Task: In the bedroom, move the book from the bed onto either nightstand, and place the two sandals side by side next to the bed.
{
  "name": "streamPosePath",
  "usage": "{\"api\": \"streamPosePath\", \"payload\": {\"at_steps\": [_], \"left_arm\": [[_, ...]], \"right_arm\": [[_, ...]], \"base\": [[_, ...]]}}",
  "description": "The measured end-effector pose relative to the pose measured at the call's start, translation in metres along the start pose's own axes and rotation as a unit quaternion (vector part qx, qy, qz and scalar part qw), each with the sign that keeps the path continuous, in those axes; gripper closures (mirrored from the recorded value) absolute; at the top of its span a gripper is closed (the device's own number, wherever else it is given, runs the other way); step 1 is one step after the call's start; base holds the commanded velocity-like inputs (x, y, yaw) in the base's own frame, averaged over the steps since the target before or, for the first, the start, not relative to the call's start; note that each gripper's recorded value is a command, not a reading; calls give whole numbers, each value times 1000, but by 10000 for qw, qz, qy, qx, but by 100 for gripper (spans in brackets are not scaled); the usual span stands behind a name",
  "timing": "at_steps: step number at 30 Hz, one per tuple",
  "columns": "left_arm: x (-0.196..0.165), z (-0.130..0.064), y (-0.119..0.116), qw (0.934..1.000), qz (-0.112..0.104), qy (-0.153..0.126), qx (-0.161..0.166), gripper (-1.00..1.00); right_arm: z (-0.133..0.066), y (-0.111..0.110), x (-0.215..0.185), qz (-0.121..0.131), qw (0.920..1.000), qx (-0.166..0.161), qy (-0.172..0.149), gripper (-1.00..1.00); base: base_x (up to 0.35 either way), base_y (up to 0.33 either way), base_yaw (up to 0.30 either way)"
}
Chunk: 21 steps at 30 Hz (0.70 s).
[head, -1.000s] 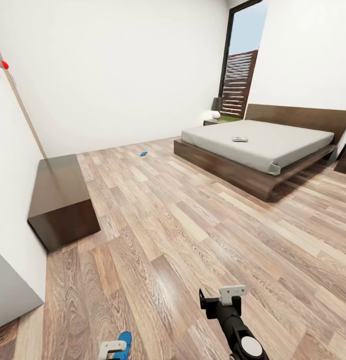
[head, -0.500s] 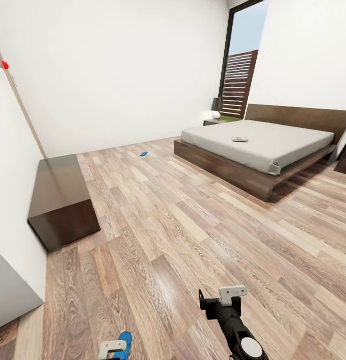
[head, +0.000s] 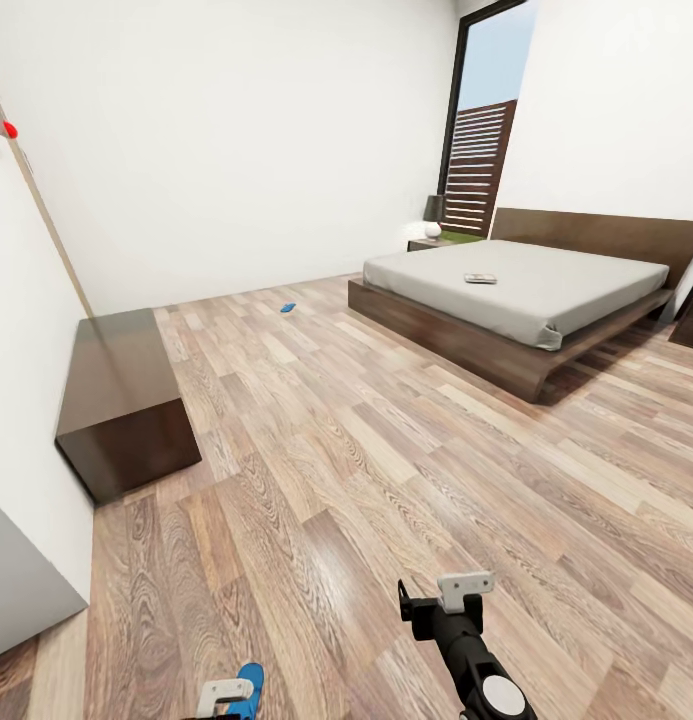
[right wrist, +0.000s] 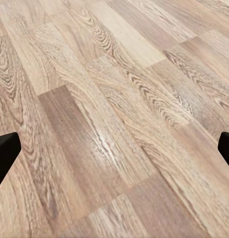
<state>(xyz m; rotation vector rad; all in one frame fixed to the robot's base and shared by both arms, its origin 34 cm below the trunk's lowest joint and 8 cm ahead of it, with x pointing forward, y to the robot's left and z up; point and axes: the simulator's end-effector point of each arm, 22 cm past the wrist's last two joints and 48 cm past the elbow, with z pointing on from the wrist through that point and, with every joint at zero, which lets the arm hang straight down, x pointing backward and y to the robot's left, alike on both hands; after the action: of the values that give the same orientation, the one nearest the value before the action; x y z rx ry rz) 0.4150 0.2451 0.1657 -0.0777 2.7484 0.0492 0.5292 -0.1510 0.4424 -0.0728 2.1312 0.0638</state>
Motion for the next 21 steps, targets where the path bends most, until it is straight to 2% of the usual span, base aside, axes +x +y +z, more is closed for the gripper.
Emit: {"api": "streamPosePath", "payload": {"at_steps": [6, 21], "left_arm": [[-1, 0, 2, 10000, 8, -13, -15, -100], [24, 12, 4, 9997, 98, 225, -34, -100]], "right_arm": [[0, 0, 0, -2, 10000, -3, 4, -100], [12, 2, 28, 39, 9995, -21, 317, -100]], "base": [[0, 0, 0], [0, 0, 0]]}}
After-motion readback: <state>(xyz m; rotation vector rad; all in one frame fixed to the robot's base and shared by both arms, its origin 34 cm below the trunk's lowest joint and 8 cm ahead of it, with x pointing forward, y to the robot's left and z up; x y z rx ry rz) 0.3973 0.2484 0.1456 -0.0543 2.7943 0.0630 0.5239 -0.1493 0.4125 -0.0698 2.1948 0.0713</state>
